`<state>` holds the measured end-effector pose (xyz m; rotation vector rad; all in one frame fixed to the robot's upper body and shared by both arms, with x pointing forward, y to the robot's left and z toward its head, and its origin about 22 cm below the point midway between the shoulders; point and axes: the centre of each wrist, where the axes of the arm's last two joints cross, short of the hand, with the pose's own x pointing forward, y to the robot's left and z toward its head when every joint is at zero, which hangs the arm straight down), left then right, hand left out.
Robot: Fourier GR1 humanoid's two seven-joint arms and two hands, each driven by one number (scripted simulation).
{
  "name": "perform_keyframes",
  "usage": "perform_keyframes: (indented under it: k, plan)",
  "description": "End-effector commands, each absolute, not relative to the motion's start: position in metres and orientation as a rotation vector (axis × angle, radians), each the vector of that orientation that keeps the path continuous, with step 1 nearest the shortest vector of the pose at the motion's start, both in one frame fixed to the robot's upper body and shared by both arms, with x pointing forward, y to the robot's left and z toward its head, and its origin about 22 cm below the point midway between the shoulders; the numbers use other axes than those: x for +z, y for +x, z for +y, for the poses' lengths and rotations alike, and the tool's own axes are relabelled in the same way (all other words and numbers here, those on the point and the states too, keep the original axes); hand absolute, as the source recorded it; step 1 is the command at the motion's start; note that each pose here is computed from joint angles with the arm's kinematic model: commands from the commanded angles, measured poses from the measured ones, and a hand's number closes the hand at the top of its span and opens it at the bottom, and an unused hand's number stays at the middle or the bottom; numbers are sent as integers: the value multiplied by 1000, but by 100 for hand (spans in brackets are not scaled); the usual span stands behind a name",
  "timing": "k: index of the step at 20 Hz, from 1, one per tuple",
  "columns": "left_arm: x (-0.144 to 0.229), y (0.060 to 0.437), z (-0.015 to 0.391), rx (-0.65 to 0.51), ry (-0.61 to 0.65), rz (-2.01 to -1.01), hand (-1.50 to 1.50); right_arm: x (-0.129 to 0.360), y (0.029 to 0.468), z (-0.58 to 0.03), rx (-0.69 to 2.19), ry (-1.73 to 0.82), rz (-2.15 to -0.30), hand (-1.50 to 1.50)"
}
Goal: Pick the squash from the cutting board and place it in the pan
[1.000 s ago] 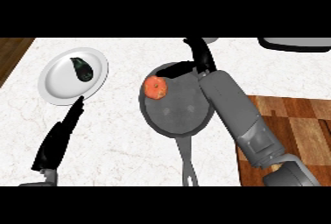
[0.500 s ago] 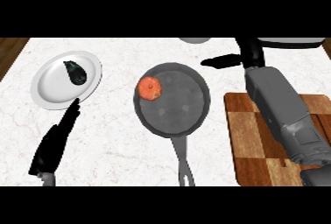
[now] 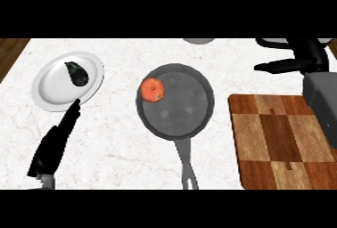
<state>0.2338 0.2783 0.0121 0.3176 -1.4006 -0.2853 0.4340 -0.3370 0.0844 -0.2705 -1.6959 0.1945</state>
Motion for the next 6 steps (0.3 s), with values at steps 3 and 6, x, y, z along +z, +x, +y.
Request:
perform_keyframes:
  k: [3, 6]
  plan:
    - [16, 231, 278, -302, 323, -1409, 0, 104, 417, -399, 211, -270, -1699, -150]
    - [23, 226, 270, -286, 315, -1423, 0, 98, 412, -405, 227, -256, -1705, -150]
